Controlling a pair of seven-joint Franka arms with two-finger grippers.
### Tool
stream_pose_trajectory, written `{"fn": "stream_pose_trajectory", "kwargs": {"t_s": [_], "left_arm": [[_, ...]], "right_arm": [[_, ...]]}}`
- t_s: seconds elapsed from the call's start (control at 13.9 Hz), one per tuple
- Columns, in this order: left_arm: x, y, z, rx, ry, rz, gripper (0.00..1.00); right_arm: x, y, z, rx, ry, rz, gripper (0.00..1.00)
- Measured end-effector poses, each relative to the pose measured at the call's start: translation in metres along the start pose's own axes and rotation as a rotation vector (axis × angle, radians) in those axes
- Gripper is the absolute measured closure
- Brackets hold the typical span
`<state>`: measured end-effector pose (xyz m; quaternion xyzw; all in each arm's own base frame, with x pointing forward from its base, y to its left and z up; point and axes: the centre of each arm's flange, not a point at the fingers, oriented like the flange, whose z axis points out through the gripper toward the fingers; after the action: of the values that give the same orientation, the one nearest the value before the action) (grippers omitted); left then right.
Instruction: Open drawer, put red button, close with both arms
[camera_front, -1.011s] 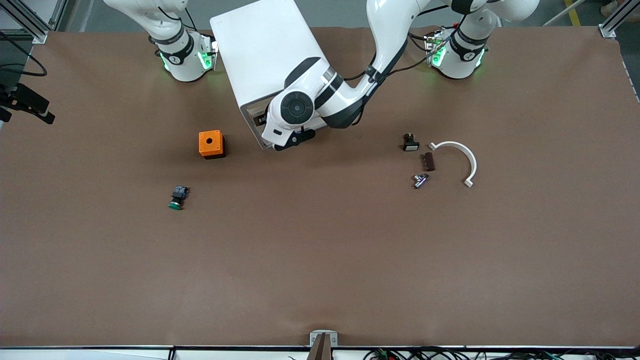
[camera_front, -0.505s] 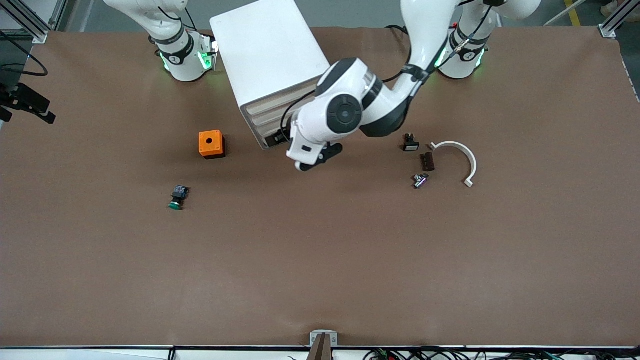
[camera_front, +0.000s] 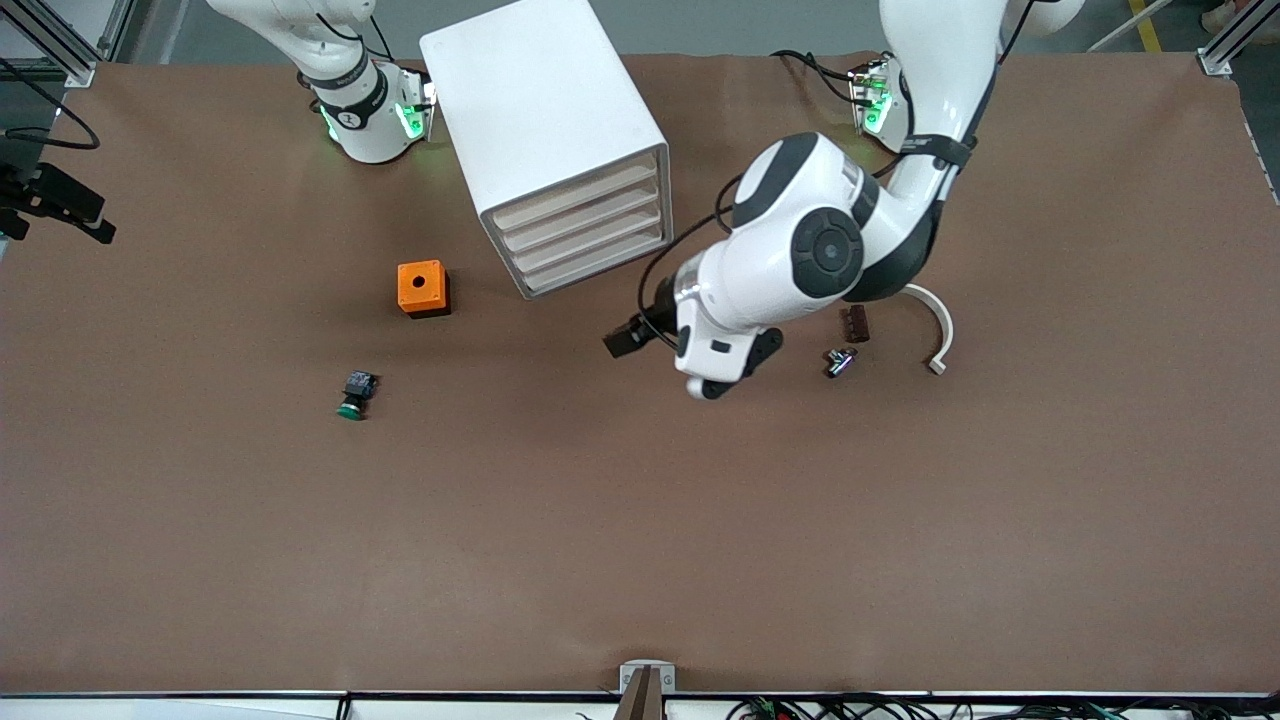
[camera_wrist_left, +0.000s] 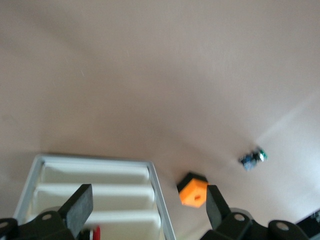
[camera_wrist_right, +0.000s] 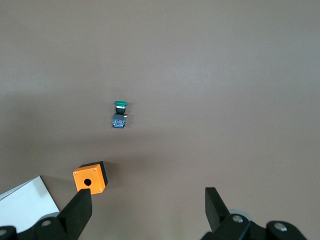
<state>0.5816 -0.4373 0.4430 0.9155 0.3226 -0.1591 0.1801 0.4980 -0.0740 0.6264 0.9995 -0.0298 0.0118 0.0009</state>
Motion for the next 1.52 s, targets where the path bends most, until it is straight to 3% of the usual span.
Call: {"fn": "stream_pose_trajectory", "kwargs": {"t_s": [0.36, 0.87, 1.16, 1.52], "left_arm": [[0.063, -0.020, -0.043, -0.003, 0.120, -0.047, 0.00], [0.105, -0.037, -0.071, -0.029, 0.144, -0.092, 0.00], [0.124, -0.053, -0.094, -0.013, 0.141, 0.027, 0.00], [0.140, -0.116, -0.178, 0.085, 0.048, 0.254, 0.00]], "right_arm": [[0.000, -0.001, 0.000, 0.000, -0.001, -0.001, 0.00], [0.000, -0.008, 0.000, 0.002, 0.000, -0.015, 0.00], [0.000, -0.008, 0.000, 0.002, 0.003, -0.013, 0.00], [0.001, -0.006, -0.003, 0.002, 0.011, -0.011, 0.00]]}}
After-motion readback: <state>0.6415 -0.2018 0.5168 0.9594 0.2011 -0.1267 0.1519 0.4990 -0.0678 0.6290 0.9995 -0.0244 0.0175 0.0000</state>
